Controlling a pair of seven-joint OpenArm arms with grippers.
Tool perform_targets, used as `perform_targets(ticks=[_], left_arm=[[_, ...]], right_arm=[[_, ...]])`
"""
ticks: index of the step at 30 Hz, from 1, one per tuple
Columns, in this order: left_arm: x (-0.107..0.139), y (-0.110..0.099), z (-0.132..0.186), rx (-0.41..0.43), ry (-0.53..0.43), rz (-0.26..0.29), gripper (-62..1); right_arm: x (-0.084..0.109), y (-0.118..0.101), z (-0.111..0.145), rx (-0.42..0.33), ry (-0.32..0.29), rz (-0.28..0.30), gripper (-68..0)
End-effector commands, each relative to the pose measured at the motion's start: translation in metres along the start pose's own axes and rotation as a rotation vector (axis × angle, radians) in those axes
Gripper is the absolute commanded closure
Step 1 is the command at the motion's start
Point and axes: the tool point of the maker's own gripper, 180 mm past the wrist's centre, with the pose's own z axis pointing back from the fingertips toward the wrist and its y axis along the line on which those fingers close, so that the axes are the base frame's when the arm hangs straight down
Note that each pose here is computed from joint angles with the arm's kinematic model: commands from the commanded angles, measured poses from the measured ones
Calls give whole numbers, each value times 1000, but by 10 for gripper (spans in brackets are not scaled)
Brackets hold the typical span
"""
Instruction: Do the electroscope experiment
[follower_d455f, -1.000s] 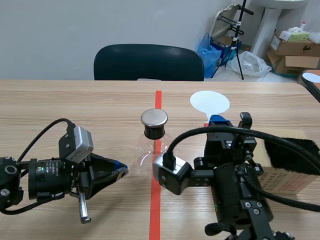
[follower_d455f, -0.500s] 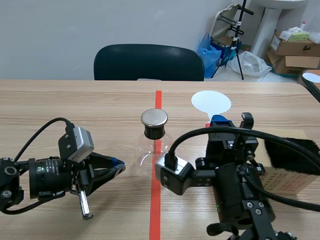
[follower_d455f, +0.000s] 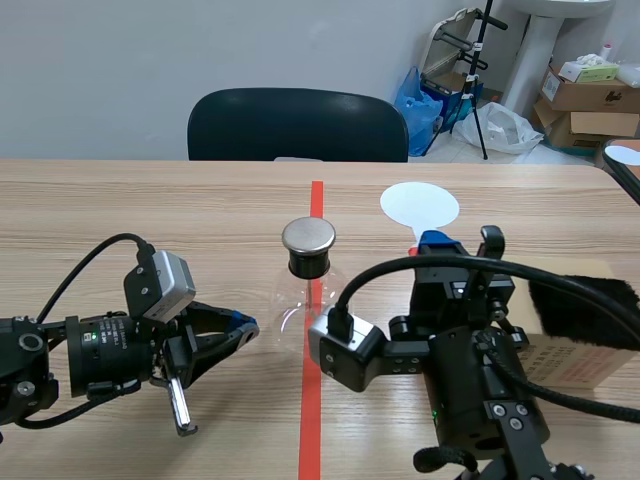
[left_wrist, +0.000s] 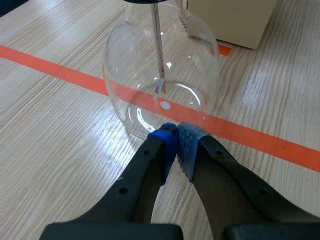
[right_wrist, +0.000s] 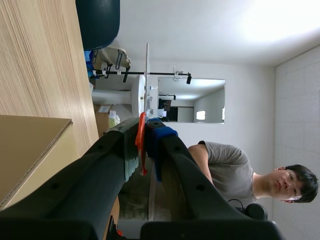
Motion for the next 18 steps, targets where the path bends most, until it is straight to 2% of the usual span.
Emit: perform_targets(ticks=[1,8,18], left_arm=[[14,7,-3,19,-47,-11,-31],[14,7,-3,20,-48,-11,-31],[15,7,-3,19,-49,-11,-31]], right_arm=[[-4,-10,-5,-36,0,6,-11],[-4,-5,-6,-11,1,19,-11],[-3,-7,-8,-19,-2,20,-11]])
